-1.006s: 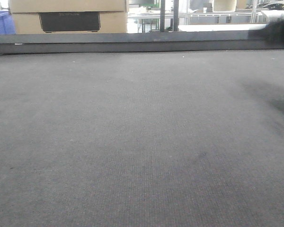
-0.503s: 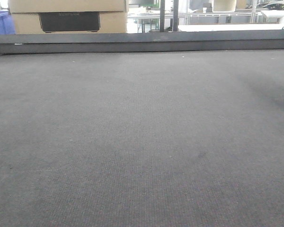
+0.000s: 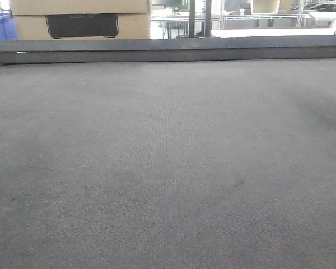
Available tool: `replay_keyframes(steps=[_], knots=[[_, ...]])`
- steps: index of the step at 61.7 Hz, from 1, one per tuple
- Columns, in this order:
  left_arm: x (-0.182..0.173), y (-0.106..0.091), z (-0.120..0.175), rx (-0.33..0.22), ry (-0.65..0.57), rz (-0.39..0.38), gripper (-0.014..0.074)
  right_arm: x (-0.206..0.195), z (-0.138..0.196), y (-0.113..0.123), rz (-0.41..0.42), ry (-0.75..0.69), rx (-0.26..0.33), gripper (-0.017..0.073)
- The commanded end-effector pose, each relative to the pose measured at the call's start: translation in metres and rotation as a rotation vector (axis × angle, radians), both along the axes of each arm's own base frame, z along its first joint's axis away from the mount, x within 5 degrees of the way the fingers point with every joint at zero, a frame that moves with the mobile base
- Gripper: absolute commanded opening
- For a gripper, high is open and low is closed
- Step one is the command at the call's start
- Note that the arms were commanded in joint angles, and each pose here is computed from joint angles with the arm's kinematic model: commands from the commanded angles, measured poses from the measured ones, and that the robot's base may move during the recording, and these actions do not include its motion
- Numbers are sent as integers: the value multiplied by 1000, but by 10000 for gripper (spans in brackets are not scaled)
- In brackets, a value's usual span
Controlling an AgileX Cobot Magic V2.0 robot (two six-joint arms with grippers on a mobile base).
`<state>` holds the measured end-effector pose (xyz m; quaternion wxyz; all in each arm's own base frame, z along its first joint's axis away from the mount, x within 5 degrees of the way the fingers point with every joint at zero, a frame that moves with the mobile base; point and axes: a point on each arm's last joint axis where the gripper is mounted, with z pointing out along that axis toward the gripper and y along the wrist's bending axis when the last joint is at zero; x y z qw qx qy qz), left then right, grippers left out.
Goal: Place cylindrical capacitor in blue bin on shelf
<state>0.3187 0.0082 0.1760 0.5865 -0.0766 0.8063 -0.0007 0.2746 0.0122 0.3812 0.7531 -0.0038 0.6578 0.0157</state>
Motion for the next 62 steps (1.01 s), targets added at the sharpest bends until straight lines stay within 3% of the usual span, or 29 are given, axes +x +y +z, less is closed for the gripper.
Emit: replay_keyframes(steps=[1, 17, 46, 53, 62], knots=[[12, 7, -1, -22, -24, 49, 601, -3, 5, 0, 0, -24, -3, -127], [40, 21, -15, -27, -16, 94, 601, -3, 5, 0, 0, -24, -3, -127], [63, 23, -34, -29, 17, 94, 575, -3, 4, 0, 0, -22, -3, -127], [63, 23, -34, -29, 17, 94, 406, -3, 2, 0, 2, 0, -4, -127], [63, 23, -34, -29, 15, 94, 45, -2, -4, 1, 7, 67, -6, -127]])
